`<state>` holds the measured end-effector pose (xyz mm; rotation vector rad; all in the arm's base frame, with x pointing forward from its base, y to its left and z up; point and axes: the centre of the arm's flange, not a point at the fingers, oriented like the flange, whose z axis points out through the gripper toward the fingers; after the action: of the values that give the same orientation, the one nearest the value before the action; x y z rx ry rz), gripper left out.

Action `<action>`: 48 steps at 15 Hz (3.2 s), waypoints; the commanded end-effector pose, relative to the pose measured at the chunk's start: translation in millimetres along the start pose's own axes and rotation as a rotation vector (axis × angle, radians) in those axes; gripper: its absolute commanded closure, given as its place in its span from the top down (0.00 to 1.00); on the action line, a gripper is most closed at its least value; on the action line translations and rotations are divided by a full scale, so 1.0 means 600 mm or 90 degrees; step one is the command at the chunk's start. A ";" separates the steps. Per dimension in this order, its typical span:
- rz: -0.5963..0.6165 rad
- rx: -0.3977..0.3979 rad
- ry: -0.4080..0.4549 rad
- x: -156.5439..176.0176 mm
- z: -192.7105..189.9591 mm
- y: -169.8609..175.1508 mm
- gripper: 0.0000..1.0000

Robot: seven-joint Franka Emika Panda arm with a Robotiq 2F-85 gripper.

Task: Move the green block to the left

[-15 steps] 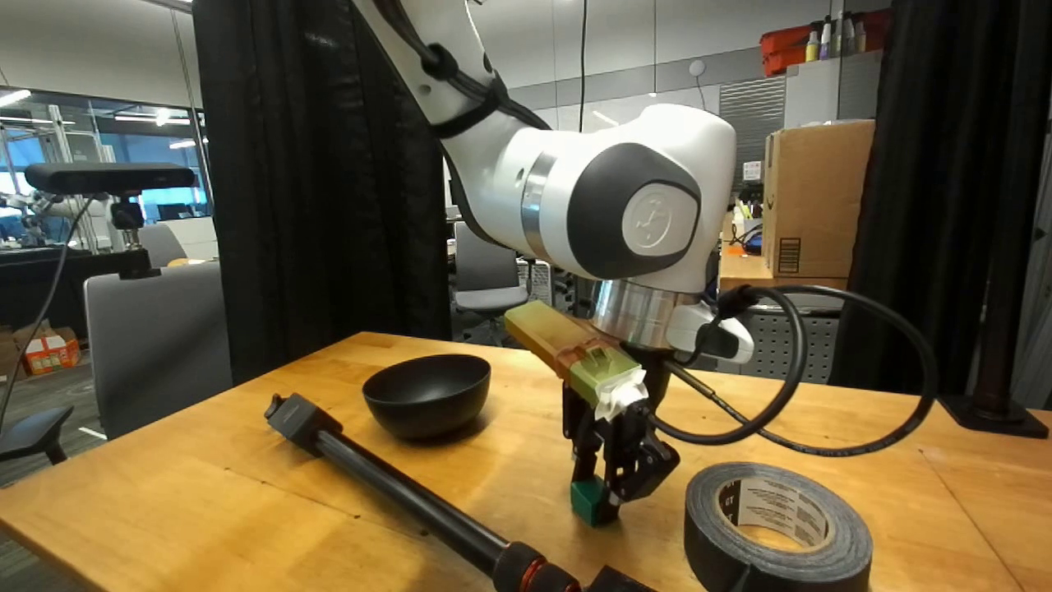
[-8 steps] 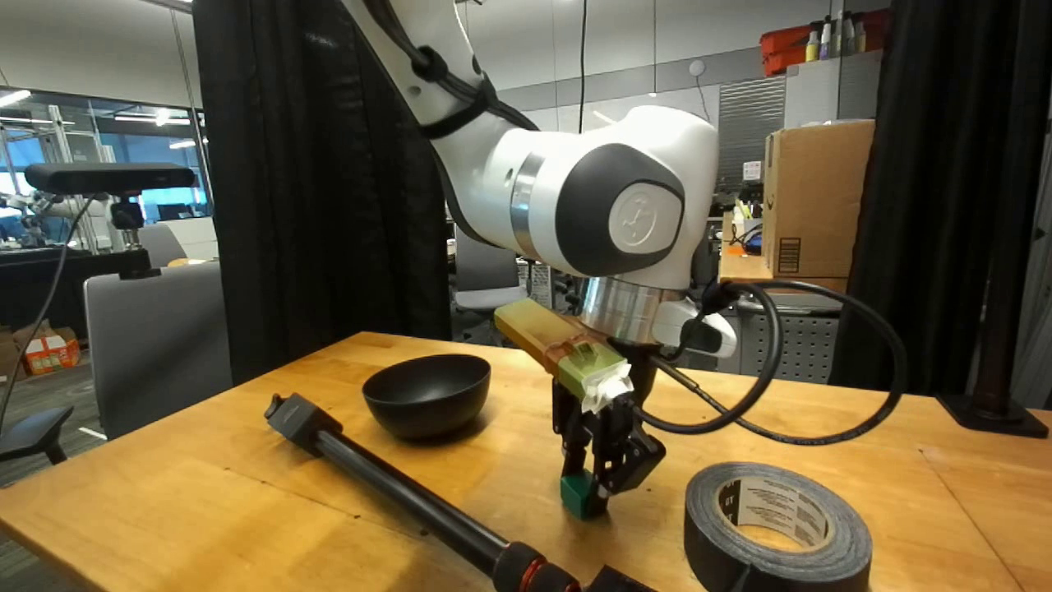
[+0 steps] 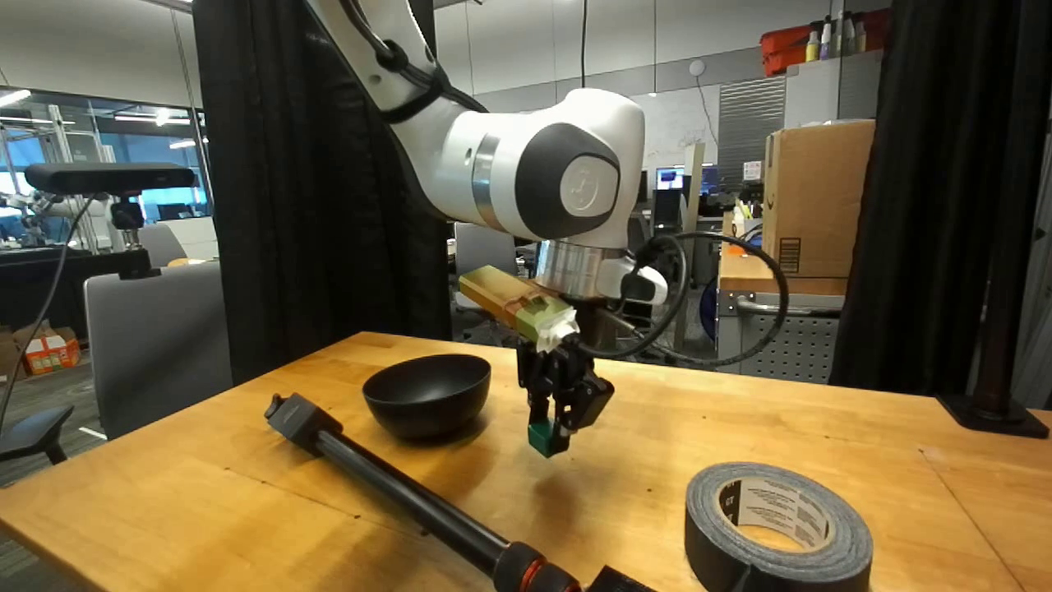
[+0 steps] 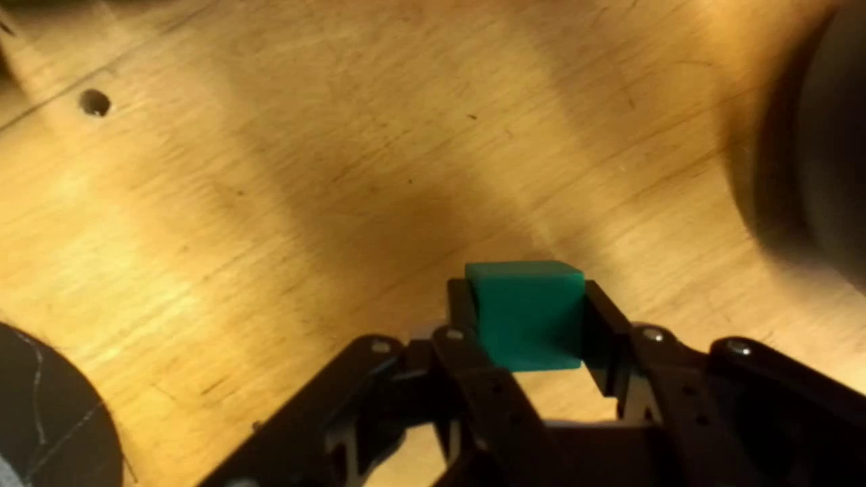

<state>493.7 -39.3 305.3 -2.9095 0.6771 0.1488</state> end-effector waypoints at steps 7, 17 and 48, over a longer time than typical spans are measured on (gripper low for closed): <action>-0.051 -0.014 -0.010 0.042 0.014 -0.116 0.16; -0.090 -0.013 0.009 0.157 -0.022 -0.207 0.16; -0.070 0.007 -0.002 0.231 -0.016 -0.261 0.16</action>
<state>675.7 31.7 309.7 -2.9619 0.4867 0.1578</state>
